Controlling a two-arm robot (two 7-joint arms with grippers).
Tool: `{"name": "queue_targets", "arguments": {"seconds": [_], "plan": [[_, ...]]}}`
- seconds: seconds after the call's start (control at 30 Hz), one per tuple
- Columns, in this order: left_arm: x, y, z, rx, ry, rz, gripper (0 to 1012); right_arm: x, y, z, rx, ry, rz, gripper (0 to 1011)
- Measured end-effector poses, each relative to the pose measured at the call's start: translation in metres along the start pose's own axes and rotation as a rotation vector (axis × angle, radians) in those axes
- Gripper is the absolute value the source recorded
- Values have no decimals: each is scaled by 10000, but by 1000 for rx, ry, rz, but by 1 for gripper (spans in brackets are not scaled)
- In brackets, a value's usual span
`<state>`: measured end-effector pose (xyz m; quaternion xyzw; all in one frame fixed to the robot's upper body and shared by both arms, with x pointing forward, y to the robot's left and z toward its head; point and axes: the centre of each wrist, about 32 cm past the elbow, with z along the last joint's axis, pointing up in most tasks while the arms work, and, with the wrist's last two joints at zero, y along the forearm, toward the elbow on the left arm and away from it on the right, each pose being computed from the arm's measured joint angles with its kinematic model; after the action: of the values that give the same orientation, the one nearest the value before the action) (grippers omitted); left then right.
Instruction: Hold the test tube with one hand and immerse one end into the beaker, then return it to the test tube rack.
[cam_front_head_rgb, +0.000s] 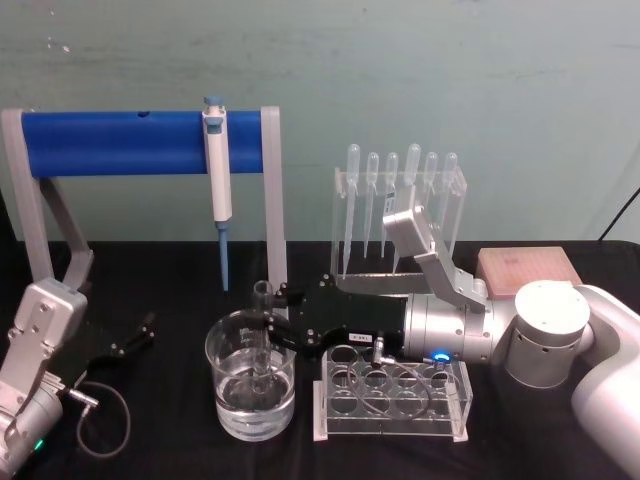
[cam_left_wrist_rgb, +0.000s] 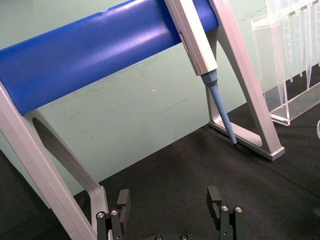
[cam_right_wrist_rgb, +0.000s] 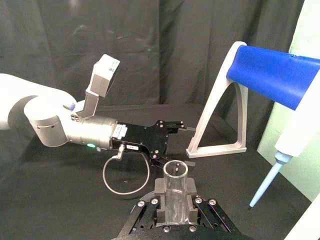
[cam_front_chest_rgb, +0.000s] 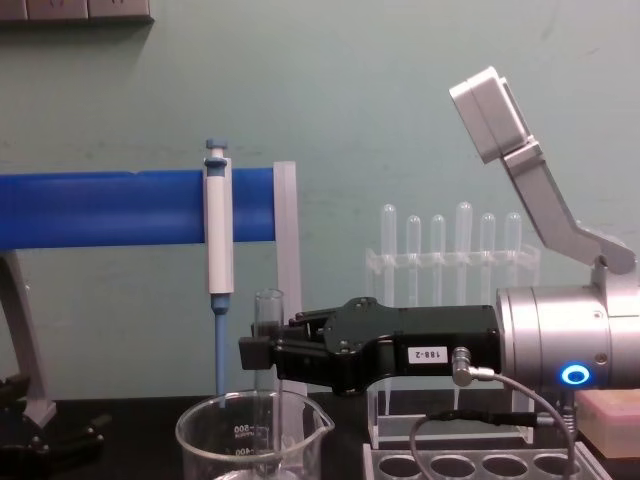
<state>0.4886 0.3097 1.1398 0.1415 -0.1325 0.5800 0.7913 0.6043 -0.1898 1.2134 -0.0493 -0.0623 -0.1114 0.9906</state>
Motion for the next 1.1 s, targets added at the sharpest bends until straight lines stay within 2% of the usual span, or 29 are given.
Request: {"name": "queue_targets", "arguments": {"seconds": [1.1], "plan": [[0, 0, 0, 0, 0, 0, 1000, 0, 0, 0, 0, 0, 0, 235]]}}
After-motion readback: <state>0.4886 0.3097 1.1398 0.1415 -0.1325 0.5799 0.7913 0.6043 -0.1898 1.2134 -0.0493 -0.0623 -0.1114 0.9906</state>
